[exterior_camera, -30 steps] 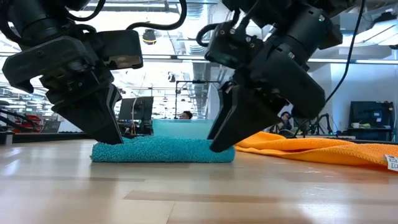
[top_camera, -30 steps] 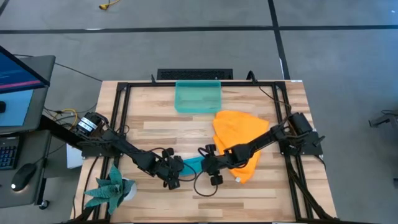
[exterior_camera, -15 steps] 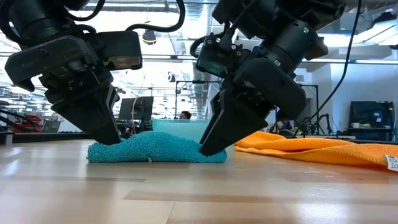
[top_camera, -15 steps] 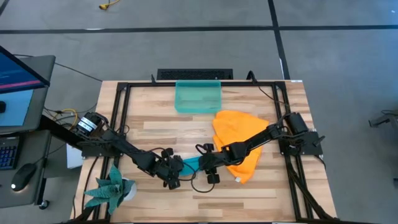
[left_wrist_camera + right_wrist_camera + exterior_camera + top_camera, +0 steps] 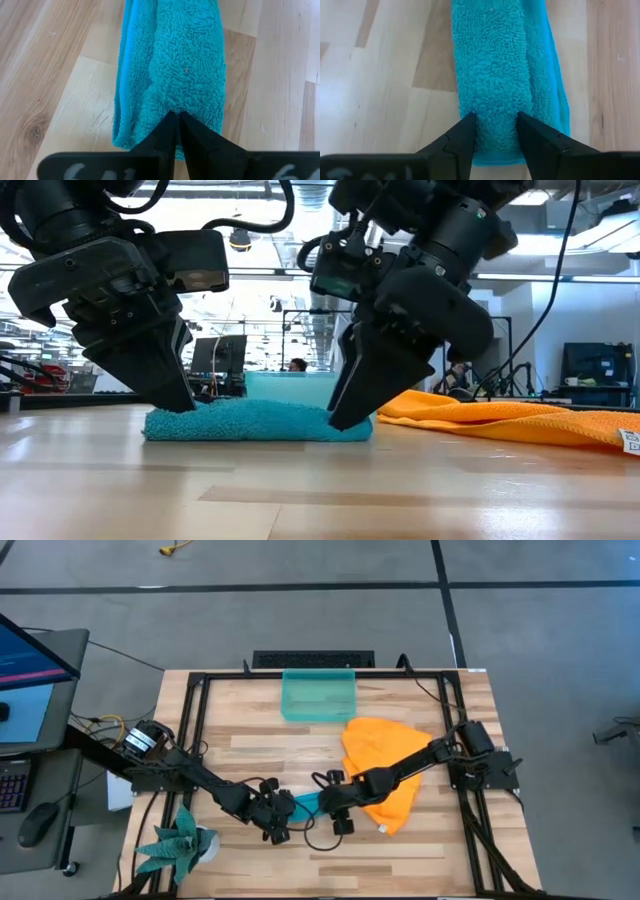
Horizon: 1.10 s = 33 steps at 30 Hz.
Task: Roll microfiber towels into tight, uniform cylinder then place into a basket
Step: Roll the blue microfiber cloth
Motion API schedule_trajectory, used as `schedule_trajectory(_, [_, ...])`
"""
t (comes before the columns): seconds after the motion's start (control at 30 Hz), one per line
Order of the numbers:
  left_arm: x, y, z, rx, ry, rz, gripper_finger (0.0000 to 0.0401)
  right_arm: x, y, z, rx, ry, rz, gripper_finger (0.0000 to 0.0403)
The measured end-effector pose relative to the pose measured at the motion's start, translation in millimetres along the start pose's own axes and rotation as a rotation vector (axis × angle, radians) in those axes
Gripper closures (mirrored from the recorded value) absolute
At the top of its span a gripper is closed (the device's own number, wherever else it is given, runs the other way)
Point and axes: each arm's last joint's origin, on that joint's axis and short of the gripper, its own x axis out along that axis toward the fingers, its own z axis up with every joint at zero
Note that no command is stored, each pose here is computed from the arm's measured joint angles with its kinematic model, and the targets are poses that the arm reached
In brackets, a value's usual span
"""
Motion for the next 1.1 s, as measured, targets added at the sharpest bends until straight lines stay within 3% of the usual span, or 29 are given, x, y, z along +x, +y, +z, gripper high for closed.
schedule_trajectory(0.23, [0.0, -0.2, 1.1, -0.004, -0.011, 0.001, 0.0381, -9.6, -4.9, 6.9, 0.016, 0.128, -0.016, 0.0248])
schedule_trajectory(0.53, [0.4, 0.4, -2.1, 0.005, 0.022, -0.004, 0.0381, -33.2, -1.4, -7.5, 0.052, 0.294, -0.092, 0.0273])
schedule_trajectory(0.8, [0.3, 0.5, -2.3, 0.007, 0.021, 0.002, 0.0381, -59.5, 17.0, -24.5, 0.027, 0.233, -0.237, 0.0284])
schedule_trajectory(1.1, [0.1, 0.4, -2.1, -0.007, 0.019, 0.004, 0.0381, -61.0, 22.8, -15.1, -0.021, 0.078, -0.208, 0.0285])
